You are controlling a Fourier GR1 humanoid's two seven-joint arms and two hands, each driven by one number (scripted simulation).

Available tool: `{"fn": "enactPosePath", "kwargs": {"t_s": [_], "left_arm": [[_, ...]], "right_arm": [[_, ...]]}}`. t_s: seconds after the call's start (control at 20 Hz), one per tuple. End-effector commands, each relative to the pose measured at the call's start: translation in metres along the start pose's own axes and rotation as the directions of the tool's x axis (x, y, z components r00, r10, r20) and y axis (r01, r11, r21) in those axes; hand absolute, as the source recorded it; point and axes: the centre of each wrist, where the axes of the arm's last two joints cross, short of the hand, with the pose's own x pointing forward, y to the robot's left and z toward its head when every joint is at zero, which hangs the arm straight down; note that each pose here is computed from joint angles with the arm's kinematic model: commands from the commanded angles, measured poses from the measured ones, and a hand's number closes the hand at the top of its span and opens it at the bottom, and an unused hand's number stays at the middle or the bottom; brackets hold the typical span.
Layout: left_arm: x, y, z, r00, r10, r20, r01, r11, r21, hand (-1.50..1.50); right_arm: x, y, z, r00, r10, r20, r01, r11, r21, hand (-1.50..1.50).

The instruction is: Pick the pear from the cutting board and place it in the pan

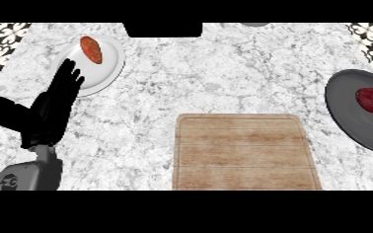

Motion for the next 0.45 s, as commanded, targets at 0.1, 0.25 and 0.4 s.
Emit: {"fn": "enactPosePath", "kwargs": {"t_s": [0.1,0.25,0.4], "left_arm": [[0.000,0.006,0.001,1.000,-0.008,-0.004,0.008,1.000,0.016,0.00],[-0.011,-0.007,0.005,1.000,-0.012,0.005,0.013,1.000,-0.014,0.00],[-0.010,-0.003,0.008,1.000,0.014,0.008,-0.014,1.000,-0.006,0.00]], "right_arm": [[-0.005,-0.039,0.041,0.991,-0.102,0.088,0.095,0.992,0.078,-1.50],[-0.021,-0.028,0.050,0.995,-0.079,0.068,0.077,0.996,0.038,-1.50],[-0.022,-0.030,0.053,0.994,-0.063,0.084,0.058,0.997,0.056,-1.50]]}}
